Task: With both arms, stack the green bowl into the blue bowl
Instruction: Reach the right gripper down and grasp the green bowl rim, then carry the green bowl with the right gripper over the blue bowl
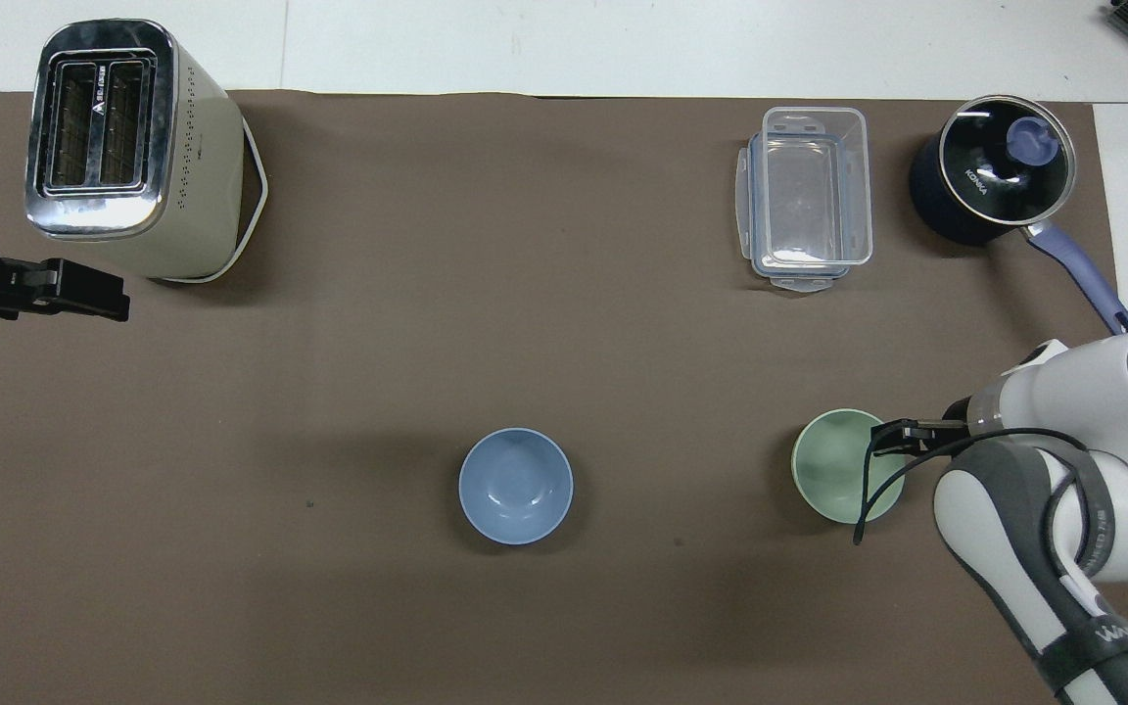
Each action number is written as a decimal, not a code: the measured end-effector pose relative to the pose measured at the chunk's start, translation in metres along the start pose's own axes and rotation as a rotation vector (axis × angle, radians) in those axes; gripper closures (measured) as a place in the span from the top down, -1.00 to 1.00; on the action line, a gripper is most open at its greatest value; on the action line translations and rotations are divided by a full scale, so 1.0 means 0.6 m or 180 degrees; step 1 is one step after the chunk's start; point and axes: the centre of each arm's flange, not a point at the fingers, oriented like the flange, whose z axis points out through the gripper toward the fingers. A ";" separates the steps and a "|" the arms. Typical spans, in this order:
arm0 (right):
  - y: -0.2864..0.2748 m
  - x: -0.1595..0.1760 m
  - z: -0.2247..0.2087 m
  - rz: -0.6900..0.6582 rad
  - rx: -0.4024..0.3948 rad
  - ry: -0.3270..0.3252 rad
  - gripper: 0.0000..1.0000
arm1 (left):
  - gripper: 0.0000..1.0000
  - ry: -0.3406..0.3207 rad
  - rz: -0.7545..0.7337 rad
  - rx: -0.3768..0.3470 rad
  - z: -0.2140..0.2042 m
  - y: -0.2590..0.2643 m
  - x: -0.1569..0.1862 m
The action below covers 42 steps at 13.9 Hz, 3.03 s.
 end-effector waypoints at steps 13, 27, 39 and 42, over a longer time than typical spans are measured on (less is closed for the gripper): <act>-0.011 -0.007 0.006 -0.0014 0.0358 -0.0005 -0.90 | 1.00 -0.0003 0.0000 0.0000 0.000 0.000 0.000; -0.385 -0.094 -0.135 -0.0162 0.0429 0.0190 -0.92 | 1.00 -0.0005 0.0000 0.0000 0.000 0.000 0.000; -0.588 -0.107 -0.057 0.0132 0.0600 0.0143 -0.92 | 1.00 -0.0006 0.0000 0.0000 0.000 0.000 0.000; -0.595 -0.110 -0.040 0.0138 0.0564 0.0091 -0.92 | 1.00 -0.0006 0.0000 0.0000 0.000 0.000 0.000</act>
